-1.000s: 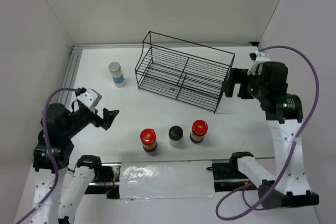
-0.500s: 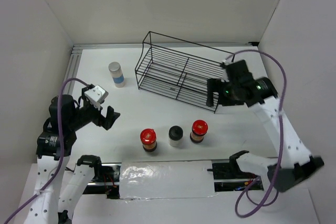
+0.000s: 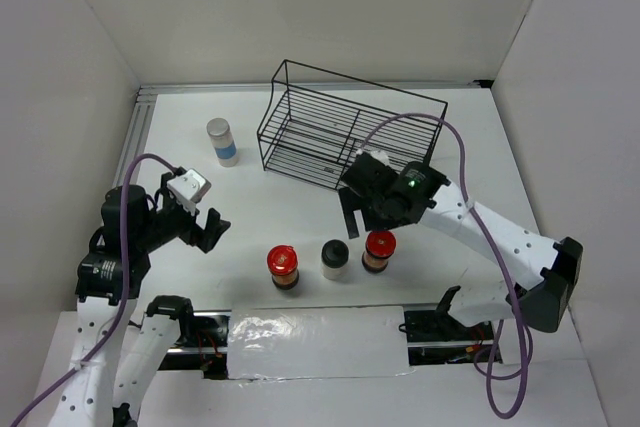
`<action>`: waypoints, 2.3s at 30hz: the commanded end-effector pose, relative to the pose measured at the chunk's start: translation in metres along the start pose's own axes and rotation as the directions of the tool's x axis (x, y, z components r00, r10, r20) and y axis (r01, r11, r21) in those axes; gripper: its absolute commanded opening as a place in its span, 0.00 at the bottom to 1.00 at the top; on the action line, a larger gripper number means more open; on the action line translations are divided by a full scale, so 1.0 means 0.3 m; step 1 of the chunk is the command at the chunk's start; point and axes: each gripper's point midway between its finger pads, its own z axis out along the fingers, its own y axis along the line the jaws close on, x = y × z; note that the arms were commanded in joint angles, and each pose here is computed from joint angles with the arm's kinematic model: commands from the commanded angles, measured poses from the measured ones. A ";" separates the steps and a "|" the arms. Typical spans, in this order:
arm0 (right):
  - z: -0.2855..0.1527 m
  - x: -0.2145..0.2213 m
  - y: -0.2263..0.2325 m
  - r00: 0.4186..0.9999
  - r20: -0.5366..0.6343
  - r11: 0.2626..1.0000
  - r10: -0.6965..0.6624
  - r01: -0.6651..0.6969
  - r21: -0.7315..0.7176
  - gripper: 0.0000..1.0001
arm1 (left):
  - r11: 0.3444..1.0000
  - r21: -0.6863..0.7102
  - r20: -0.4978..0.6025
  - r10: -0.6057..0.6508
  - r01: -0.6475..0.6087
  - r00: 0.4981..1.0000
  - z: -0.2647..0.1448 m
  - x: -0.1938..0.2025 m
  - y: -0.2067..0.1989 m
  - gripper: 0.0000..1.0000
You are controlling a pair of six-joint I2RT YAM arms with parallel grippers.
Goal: Organize the condiment bottles
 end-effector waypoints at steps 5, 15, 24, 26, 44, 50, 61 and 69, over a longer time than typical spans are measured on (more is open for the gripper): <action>0.047 0.107 -0.010 0.995 -0.043 0.996 0.086 -0.086 0.002 1.00 | 0.998 0.014 0.039 0.055 -0.056 0.998 0.003 -0.028 0.000 0.99; 0.130 0.103 -0.031 0.993 0.023 0.992 0.118 -0.117 -0.040 0.99 | 0.999 0.021 0.030 0.037 -0.037 0.999 0.013 -0.010 -0.003 0.99; 0.195 0.108 -0.022 0.996 -0.008 0.995 0.093 -0.093 -0.030 0.91 | 0.999 -0.006 0.022 0.054 -0.053 0.998 0.014 -0.008 0.015 0.99; 0.198 0.127 -0.033 0.995 -0.025 0.996 0.092 -0.092 -0.016 0.90 | 0.998 -0.017 0.021 0.058 -0.058 0.998 0.012 -0.008 0.022 0.99; 0.157 0.139 -0.027 0.998 -0.024 0.997 0.058 -0.059 -0.043 0.21 | 0.998 -0.028 0.011 0.059 -0.059 0.998 0.020 -0.008 0.037 0.99; -0.042 -0.081 -0.001 0.990 0.140 0.999 -0.012 0.018 -0.046 0.00 | 0.998 -0.027 0.009 0.059 -0.059 0.998 0.023 -0.007 0.038 0.99; -0.428 -0.518 0.087 0.874 0.483 0.981 -0.044 0.129 -0.145 0.00 | 0.998 -0.032 0.000 0.048 -0.048 0.999 0.032 -0.006 0.047 0.99; -0.416 -0.723 -0.191 0.852 0.523 0.997 -0.038 -0.006 0.082 0.00 | 0.999 -0.026 -0.011 0.025 -0.025 1.000 0.035 0.004 0.042 0.99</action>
